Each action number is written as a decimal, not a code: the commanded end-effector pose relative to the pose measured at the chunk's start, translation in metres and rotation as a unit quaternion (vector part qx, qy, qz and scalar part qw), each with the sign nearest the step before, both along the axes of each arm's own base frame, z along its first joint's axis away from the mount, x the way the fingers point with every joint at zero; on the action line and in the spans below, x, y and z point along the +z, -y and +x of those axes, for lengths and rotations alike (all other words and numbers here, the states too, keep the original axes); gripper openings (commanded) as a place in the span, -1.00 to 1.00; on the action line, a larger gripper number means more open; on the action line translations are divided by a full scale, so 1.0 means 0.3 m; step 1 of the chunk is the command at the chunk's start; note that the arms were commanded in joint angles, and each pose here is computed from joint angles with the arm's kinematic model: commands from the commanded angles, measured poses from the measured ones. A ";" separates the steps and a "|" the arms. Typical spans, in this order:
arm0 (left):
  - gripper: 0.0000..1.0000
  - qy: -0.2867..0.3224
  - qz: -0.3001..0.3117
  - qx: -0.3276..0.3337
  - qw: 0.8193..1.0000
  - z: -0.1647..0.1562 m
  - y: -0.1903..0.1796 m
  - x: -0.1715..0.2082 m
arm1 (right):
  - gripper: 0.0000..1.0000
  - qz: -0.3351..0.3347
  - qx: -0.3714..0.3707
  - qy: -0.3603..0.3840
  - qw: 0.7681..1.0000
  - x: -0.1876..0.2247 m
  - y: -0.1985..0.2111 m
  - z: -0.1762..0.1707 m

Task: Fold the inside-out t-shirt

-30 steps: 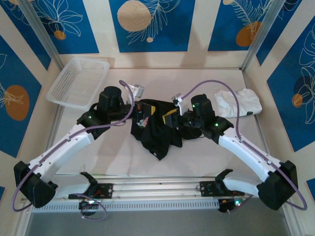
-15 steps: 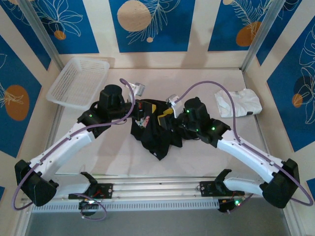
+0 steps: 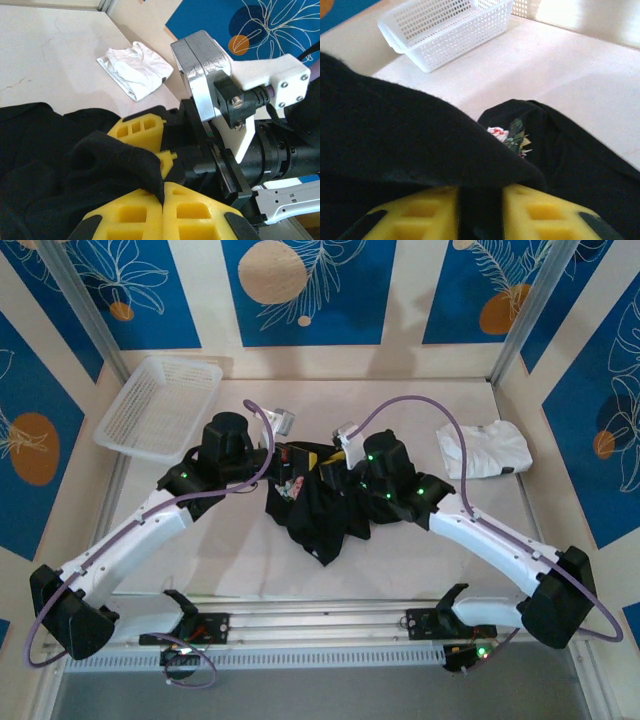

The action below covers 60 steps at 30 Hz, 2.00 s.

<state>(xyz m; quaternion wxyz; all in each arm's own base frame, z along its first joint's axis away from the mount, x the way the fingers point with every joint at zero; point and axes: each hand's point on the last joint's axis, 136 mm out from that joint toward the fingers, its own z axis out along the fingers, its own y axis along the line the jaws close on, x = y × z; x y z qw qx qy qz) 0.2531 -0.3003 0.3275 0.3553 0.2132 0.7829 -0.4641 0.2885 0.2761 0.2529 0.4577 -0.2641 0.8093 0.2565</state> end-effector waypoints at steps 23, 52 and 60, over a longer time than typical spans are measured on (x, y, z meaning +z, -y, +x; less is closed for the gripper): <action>-0.43 0.038 0.162 0.176 0.970 0.184 -0.195 -0.125 | -1.00 0.262 0.116 -0.147 0.947 0.271 0.030 -0.083; -0.28 0.004 0.119 0.078 0.990 0.009 -0.010 -0.142 | -1.00 0.261 0.080 -0.144 0.951 0.217 0.030 -0.051; -0.32 0.014 0.137 0.094 0.986 0.053 -0.013 -0.150 | -1.00 0.261 0.082 -0.142 0.951 0.217 0.032 -0.060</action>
